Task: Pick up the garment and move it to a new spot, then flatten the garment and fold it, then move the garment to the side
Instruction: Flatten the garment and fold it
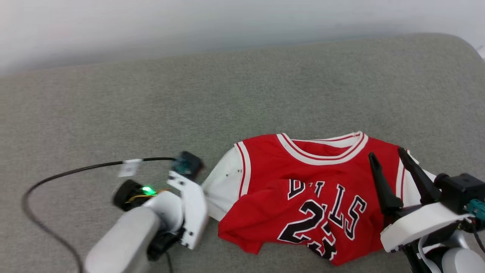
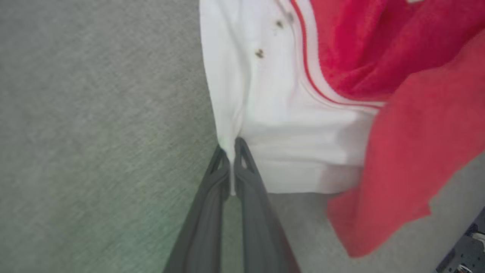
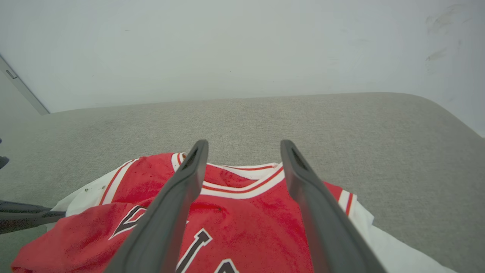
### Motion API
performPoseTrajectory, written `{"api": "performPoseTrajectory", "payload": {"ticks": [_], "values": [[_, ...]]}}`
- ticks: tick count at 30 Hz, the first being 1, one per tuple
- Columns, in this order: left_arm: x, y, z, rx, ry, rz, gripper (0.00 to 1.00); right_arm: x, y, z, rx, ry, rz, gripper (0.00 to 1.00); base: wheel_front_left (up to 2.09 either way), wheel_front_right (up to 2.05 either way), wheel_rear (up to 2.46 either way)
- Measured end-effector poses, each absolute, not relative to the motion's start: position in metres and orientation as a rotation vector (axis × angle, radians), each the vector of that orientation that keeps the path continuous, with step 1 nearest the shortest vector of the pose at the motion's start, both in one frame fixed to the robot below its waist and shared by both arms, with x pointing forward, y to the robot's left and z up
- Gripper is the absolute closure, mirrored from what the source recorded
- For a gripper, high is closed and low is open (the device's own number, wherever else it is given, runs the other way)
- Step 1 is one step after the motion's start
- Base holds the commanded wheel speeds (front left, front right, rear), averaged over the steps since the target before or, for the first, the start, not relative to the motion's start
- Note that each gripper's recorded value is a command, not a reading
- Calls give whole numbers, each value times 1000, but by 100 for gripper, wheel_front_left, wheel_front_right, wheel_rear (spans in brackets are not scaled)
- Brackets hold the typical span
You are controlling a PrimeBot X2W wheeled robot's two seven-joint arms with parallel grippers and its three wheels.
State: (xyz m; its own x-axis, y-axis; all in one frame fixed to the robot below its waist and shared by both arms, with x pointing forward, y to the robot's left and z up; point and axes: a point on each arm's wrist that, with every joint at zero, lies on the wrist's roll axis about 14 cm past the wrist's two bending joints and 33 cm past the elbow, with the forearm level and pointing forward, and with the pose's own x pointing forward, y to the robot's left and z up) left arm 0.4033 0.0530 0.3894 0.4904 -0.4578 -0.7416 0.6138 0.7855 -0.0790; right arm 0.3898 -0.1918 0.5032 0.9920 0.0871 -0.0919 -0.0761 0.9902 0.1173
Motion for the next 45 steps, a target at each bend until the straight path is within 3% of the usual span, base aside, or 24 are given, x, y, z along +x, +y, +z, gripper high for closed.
{"api": "performPoseTrajectory", "payload": {"ticks": [8, 15, 17, 34, 41, 45], "values": [[405, 134, 421, 57, 715, -349, 100, 388, -183, 508, 117, 91, 109, 0, 0, 0, 0], [356, 163, 398, -73, 809, -225, 100, 384, -174, 511, 117, 94, 135, 0, 0, 0, 0], [352, 158, 399, -118, 783, -220, 0, 382, -173, 512, 114, 91, 139, 0, 0, 0, 0], [376, 150, 537, -176, -36, -157, 0, 358, -179, 524, 100, 74, 128, 0, 0, 0, 0], [368, 162, 549, -132, -120, -95, 0, 358, -197, 506, 131, 162, 73, 0, 0, 0, 0], [368, 165, 551, -123, -134, -86, 0, 351, -236, 463, 171, 370, -29, 0, 0, 0, 0]]}}
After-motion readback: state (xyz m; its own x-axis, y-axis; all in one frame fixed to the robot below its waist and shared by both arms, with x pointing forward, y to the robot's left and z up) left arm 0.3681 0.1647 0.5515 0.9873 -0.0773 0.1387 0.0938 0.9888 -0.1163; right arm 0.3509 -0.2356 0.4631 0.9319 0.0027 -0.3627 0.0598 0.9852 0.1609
